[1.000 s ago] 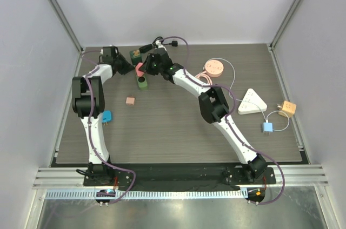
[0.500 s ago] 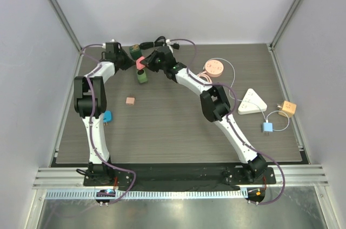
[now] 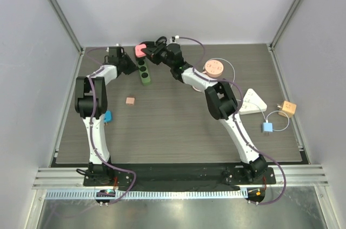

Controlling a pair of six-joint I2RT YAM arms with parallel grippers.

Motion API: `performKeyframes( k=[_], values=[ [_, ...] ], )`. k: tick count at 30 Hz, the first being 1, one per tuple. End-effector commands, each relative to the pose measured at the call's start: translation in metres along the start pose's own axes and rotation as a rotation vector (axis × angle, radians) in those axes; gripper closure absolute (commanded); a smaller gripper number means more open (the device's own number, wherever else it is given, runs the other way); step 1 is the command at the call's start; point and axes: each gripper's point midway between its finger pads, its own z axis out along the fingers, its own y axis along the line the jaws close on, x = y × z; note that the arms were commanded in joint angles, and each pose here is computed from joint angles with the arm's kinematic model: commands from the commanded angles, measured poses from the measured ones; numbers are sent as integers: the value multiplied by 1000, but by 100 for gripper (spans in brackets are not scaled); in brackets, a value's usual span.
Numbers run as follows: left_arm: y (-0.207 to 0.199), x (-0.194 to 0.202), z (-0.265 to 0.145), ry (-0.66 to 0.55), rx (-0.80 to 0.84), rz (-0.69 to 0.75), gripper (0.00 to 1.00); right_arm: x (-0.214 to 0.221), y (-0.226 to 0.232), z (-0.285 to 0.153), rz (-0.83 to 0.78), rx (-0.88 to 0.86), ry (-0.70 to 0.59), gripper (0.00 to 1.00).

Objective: Pull the plug off the socket

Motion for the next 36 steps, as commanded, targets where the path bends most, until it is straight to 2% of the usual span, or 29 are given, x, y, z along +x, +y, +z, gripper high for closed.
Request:
performKeyframes(
  k=[1,3,4,5,8,9,11,13,17,18,20,21,22,23,24,28,32,36],
  values=[
    [-18,12,-21,31,139,-45,100,-27,79,-29,-154,-89,-82,99],
    [-24,10,-35,1,226,-69,100,-36,79,-37,-228,-55,-102,99],
    [-28,-4,-40,-52,274,-72,100,-40,82,-46,-299,-38,-113,99],
    [-28,-1,-43,-46,291,-94,100,-46,83,-51,-341,-17,-128,99],
    [-32,-3,-46,-56,313,-100,98,-72,65,-68,-532,156,-180,99],
    [-35,-3,-47,-52,322,-103,97,-79,46,-76,-574,257,-177,99],
    [-35,-1,-45,-48,331,-110,95,-110,38,-94,-657,360,-260,99],
    [-38,-1,-47,-54,347,-110,90,-137,10,-120,-692,499,-324,99],
    [-37,-3,-50,-76,350,-111,79,-177,4,-150,-807,648,-408,99],
    [-38,-3,-50,-79,352,-110,77,-180,-10,-153,-846,702,-376,99],
    [-38,-5,-51,-89,354,-114,76,-191,-9,-150,-878,718,-358,97],
    [-37,-5,-51,-90,352,-118,76,-188,-42,-151,-910,803,-286,96],
    [-37,-5,-50,-90,352,-117,76,-195,-27,-146,-930,796,-298,95],
    [-36,-4,-48,-88,348,-118,76,-196,-32,-145,-955,826,-277,95],
    [-35,-4,-48,-87,347,-119,76,-196,-52,-154,-971,918,-235,94],
    [-36,-4,-46,-85,353,-126,82,-210,-63,-156,-1074,1036,-232,89],
    [-35,-3,-45,-89,345,-123,83,-217,-63,-167,-1120,1096,-246,89],
    [-34,-3,-44,-90,340,-126,79,-214,-72,-170,-1156,1118,-197,89]
  ],
)
